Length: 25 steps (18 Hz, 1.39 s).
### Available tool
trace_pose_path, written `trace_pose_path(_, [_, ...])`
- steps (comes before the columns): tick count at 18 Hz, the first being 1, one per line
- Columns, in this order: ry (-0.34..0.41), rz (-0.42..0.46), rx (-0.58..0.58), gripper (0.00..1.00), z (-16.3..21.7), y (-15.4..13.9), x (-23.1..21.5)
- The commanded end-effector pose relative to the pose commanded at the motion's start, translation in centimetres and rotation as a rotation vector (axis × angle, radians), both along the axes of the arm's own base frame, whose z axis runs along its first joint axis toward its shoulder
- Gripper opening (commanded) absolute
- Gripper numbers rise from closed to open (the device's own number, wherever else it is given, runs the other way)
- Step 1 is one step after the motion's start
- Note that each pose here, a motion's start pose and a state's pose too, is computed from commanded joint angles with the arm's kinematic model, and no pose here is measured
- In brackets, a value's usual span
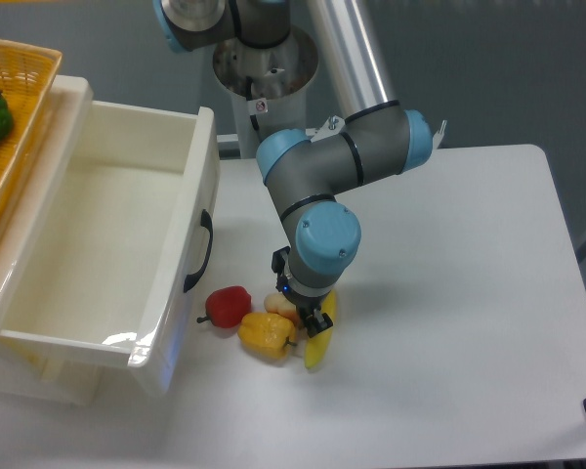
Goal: Pick up the round bread
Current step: 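Lower the open gripper over the bread roll and close on it, then lift the gripped bread roll up off the table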
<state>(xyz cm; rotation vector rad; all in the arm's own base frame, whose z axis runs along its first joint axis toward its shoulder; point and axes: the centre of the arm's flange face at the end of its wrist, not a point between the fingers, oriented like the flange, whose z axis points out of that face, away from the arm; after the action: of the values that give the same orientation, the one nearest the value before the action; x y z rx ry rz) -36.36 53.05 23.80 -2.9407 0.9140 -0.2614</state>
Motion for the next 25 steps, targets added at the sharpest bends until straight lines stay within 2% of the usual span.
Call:
trace_pose_path(4, [0.011, 0.002, 0.013, 0.24, 0.9, 0.2, -0.4])
trace_pose_path(14, [0.013, 0.017, 0.013, 0.24, 6.4, -1.4, 0.3])
trace_pose_path(21, [-0.023, 0.071, -0.028, 0.25, 12.9, -5.1, 0.7])
trace_pose_path(25, [-0.031, 0.104, -0.033, 0.25, 14.6, -6.5, 0.9])
